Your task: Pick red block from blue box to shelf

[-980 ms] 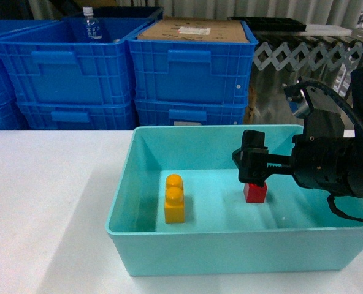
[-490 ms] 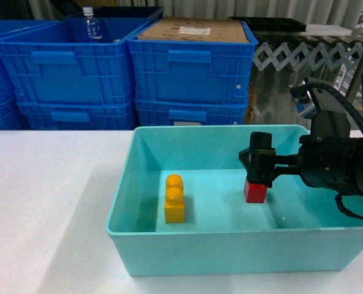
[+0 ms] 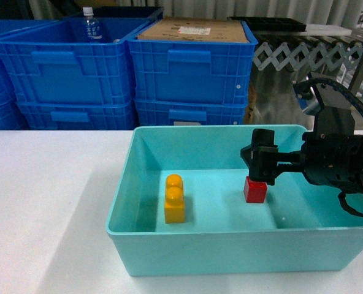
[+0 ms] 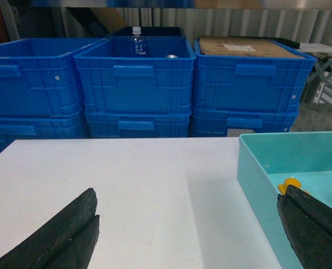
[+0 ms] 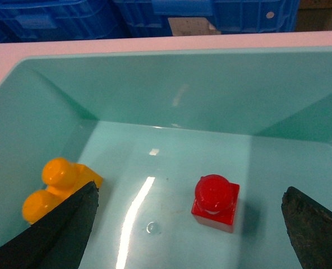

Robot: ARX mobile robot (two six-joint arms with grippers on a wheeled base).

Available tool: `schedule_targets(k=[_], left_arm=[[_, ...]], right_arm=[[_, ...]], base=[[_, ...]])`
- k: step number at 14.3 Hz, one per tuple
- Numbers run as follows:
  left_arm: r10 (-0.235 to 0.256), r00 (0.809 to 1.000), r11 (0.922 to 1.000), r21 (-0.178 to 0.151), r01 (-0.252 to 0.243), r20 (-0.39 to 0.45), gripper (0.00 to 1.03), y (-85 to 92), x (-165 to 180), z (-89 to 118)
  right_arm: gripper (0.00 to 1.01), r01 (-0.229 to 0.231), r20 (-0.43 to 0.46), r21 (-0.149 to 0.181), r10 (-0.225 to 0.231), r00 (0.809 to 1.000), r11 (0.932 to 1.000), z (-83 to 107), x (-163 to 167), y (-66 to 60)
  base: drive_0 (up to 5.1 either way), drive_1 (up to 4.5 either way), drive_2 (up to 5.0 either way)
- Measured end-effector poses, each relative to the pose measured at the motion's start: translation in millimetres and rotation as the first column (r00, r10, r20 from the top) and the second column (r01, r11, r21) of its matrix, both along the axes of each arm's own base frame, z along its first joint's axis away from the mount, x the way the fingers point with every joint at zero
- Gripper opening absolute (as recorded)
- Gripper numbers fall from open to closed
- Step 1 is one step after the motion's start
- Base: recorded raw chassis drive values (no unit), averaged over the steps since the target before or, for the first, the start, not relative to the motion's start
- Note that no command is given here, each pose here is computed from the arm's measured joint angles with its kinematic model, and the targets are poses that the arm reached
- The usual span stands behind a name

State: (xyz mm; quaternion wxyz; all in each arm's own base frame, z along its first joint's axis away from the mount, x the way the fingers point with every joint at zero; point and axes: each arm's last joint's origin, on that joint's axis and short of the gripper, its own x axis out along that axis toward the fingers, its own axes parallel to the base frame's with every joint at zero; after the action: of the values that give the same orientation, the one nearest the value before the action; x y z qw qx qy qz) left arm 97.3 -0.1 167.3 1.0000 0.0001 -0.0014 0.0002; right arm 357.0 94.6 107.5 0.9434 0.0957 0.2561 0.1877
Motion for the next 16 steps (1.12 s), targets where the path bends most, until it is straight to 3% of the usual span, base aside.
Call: schedule_targets(k=[2, 5, 7, 8, 9, 13, 16], left_arm=[[0.000, 1.000, 1.0000, 0.000, 0.000, 0.000, 0.98, 0.0, 0, 0], [0.000, 1.000, 1.0000, 0.000, 0.000, 0.000, 0.98, 0.0, 0, 0], [0.000, 1.000, 1.0000, 0.000, 0.000, 0.000, 0.98, 0.0, 0, 0], [0.000, 1.000, 1.0000, 0.000, 0.000, 0.000, 0.98, 0.0, 0, 0], [0.000, 1.000, 1.0000, 0.000, 0.000, 0.000, 0.98, 0.0, 0, 0], [-0.001, 1.000, 1.0000, 0.000, 0.001, 0.000, 0.98, 0.0, 0, 0], [-0.001, 1.000, 1.0000, 0.000, 0.001, 0.000, 0.98, 0.0, 0, 0]], right_arm=[[0.98, -0.047, -0.040, 0.040, 0.049, 0.998, 0.9981, 0.9, -1, 20.8], [0.98, -0.134, -0.072, 0.075, 0.139, 0.988, 0.9882, 8.9, 6, 55.1], [0.98, -0.080, -0.235, 0.101, 0.102, 0.967, 0.9917, -14.8, 28, 52.1], [0.98, -0.048, -0.282, 0.112, 0.078, 0.956, 0.9925, -20.9, 37, 49.3], [0.98, -0.016, -0.283, 0.121, 0.050, 0.958, 0.9926, -19.9, 47, 46.7], [0.98, -0.047, -0.211, 0.133, 0.075, 0.975, 0.9900, -8.8, 50, 54.8], [0.98, -0.075, -0.195, 0.113, 0.096, 0.976, 0.9908, -2.2, 44, 61.7]], base=[[0.0, 0.00, 0.0], [0.0, 0.00, 0.0], [0.0, 0.00, 0.0], [0.0, 0.00, 0.0], [0.0, 0.00, 0.0], [0.0, 0.00, 0.0], [0.0, 0.00, 0.0]])
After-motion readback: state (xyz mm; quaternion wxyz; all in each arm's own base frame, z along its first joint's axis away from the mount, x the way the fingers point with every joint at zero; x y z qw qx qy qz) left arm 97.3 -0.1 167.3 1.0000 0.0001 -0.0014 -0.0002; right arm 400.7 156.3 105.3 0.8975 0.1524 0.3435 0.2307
